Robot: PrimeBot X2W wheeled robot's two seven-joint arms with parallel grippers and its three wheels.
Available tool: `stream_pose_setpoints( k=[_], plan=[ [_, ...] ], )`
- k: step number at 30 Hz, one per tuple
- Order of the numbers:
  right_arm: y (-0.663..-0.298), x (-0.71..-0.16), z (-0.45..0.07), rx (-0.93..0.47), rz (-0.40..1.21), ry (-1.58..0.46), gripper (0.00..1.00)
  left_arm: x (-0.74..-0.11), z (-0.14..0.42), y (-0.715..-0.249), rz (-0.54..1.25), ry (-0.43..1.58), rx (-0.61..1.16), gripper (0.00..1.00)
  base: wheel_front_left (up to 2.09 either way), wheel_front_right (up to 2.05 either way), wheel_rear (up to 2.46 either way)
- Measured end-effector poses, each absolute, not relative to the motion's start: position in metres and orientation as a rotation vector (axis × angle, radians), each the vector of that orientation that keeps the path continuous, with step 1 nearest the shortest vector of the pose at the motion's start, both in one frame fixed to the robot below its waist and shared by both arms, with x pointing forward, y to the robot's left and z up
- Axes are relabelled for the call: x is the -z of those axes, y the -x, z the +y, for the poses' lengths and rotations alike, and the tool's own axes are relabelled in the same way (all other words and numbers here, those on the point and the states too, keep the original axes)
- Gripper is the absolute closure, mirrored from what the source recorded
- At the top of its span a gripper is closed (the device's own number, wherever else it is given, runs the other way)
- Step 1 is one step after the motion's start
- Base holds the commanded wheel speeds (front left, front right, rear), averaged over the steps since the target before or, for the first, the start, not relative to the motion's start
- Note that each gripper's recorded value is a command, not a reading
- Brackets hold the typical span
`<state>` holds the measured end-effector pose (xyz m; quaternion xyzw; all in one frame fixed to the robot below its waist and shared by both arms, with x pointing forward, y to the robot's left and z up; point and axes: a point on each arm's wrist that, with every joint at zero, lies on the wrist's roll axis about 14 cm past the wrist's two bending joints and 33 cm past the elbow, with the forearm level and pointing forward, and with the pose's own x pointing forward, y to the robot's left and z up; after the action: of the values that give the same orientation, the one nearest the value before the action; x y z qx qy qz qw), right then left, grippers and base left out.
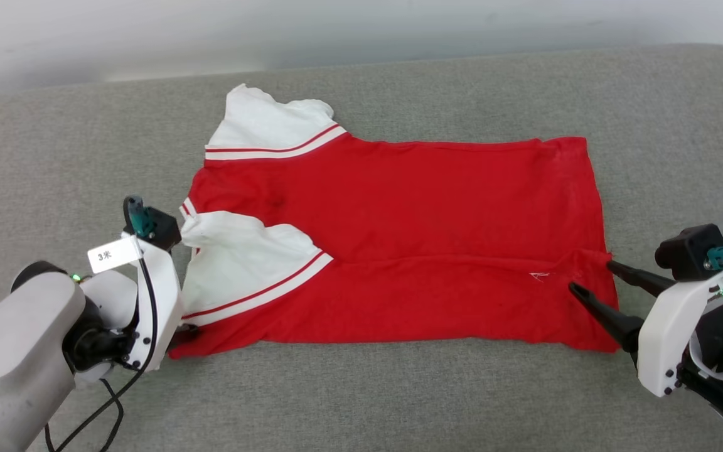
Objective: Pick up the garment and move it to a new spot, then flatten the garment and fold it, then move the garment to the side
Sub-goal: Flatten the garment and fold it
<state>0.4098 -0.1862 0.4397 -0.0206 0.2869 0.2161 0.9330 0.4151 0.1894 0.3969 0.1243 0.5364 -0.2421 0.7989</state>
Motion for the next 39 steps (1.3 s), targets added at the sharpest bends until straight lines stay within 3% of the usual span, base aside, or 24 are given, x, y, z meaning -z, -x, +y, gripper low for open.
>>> stream_pose_setpoints(
  k=[9,11,18,22,30,39],
  plan=[
    [-0.413,-0.441,-0.194,-0.426,0.603,0.051,0.0,-0.369,0.183,-0.4,1.266,-0.244,0.547,0.0,0.0,0.0,0.0],
    [-0.417,-0.449,-0.197,-0.424,0.593,0.065,0.0,-0.369,0.182,-0.398,1.267,-0.244,0.551,1.0,0.0,0.0,0.0],
    [-0.433,-0.488,-0.211,-0.422,0.582,0.169,0.0,-0.382,0.177,-0.393,1.209,-0.236,0.574,1.0,0.0,0.0,0.0],
    [-0.435,-0.495,-0.223,-0.399,0.676,0.203,0.0,-0.398,0.177,-0.398,1.138,-0.25,0.585,1.0,0.0,0.0,0.0],
    [-0.413,-0.451,-0.231,-0.381,1.01,0.195,0.0,-0.413,0.175,-0.407,1.071,-0.273,0.611,1.0,0.0,0.0,0.0],
    [-0.388,-0.379,-0.197,-0.434,1.2,0.088,0.0,-0.404,0.175,-0.413,1.071,-0.288,0.624,1.0,0.0,0.0,0.0]
  ],
)
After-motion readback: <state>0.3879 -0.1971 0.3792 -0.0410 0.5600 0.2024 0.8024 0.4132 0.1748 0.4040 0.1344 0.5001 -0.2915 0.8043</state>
